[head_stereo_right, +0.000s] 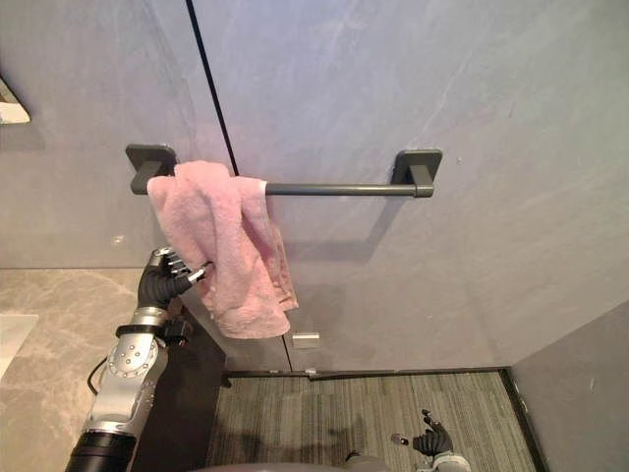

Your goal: Organize washtable

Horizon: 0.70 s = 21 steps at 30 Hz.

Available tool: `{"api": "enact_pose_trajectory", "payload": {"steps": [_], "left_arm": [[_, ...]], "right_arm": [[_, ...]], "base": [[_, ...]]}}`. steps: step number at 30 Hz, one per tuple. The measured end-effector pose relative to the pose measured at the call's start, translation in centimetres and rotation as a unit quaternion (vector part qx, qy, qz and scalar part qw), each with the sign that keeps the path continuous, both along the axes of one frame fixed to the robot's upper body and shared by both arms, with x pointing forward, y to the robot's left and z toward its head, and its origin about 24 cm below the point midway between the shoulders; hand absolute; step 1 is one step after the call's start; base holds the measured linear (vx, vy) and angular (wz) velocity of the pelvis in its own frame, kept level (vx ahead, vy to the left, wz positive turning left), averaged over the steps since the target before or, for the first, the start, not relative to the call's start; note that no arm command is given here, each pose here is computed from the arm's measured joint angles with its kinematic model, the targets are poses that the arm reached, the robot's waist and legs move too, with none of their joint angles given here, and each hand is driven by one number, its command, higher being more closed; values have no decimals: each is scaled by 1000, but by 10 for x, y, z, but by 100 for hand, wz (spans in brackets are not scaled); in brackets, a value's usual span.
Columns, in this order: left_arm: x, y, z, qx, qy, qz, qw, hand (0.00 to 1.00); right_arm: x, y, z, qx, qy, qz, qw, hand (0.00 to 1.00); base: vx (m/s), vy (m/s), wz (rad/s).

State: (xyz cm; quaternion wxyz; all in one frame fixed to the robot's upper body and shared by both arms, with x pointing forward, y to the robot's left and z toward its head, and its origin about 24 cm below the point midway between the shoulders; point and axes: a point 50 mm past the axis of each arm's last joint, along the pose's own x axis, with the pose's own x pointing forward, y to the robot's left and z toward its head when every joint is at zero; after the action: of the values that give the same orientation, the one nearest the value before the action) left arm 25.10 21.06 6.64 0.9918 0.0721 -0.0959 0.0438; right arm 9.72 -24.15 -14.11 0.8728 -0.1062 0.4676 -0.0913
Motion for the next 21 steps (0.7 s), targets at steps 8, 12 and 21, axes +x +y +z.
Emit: {"api": "enact_pose_trajectory", "payload": {"steps": [8,12,21], "left_arm": [[1,0,2,-1,-4,2,1000,100],[1,0,4,-2,-11,0,1000,100],[-1,-7,12,-12,-35,-9,999,100]], "right_arm": [[20,-1,14,-9,-52,10,999,0],[55,0,51,-26,-171,34,984,0],[97,26,114,-12,-333,125,935,0]], "base": [[-20,-8,-8],[-26,-15,-10],[0,-15,-8]]}}
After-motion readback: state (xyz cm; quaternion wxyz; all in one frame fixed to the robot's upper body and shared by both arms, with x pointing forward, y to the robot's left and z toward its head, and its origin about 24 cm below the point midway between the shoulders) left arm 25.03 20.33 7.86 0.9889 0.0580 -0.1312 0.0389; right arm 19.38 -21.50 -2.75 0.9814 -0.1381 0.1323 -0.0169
